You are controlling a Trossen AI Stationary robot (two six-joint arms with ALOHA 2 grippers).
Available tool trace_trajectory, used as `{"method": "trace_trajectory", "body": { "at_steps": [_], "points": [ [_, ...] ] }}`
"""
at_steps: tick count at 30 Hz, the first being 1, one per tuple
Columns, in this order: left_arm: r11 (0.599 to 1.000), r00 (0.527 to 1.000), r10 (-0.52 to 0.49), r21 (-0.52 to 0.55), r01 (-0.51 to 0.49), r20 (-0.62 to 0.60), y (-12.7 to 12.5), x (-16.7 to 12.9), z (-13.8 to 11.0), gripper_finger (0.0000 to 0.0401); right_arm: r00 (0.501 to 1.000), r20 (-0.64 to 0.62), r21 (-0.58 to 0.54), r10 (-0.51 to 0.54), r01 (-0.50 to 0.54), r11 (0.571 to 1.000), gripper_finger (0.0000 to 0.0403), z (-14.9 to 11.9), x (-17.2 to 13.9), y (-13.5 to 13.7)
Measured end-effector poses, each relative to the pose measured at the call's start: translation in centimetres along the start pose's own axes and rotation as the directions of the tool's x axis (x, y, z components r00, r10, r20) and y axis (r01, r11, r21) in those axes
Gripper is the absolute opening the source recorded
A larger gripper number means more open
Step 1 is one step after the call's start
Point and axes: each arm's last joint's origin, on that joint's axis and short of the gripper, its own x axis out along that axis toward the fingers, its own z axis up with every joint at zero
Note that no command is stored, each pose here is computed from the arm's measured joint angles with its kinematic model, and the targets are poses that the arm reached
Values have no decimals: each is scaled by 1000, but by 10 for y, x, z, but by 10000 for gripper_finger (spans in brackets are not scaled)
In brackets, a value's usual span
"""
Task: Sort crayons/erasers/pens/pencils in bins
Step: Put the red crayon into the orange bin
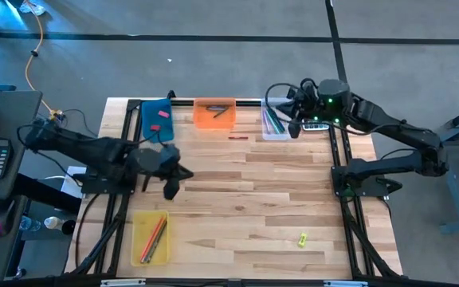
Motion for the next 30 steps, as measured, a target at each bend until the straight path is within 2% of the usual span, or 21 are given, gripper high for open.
{"method": "trace_trajectory", "body": {
  "at_steps": [4,11,17,23,25,30],
  "points": [
    [997,993,-71,-24,73,91,23,24,-7,0,996,-65,29,68,-67,997,0,-6,13,12],
    [991,948,-98,-59,121,303,47,40,-14,0,956,-224,44,191,-186,982,0,-23,73,25],
    [989,915,-81,-80,122,396,58,38,-17,0,890,-409,-37,200,-235,971,0,-21,124,27],
    [993,905,-67,-59,101,420,61,23,-20,0,775,-607,-110,172,-297,949,3,-31,174,18],
    [996,894,-34,-59,67,448,62,16,-20,0,740,-652,-118,164,-312,943,11,-38,189,14],
    [998,857,15,-57,18,515,64,-2,-18,0,698,-700,-120,150,-322,939,52,-53,219,2]
  ]
}}
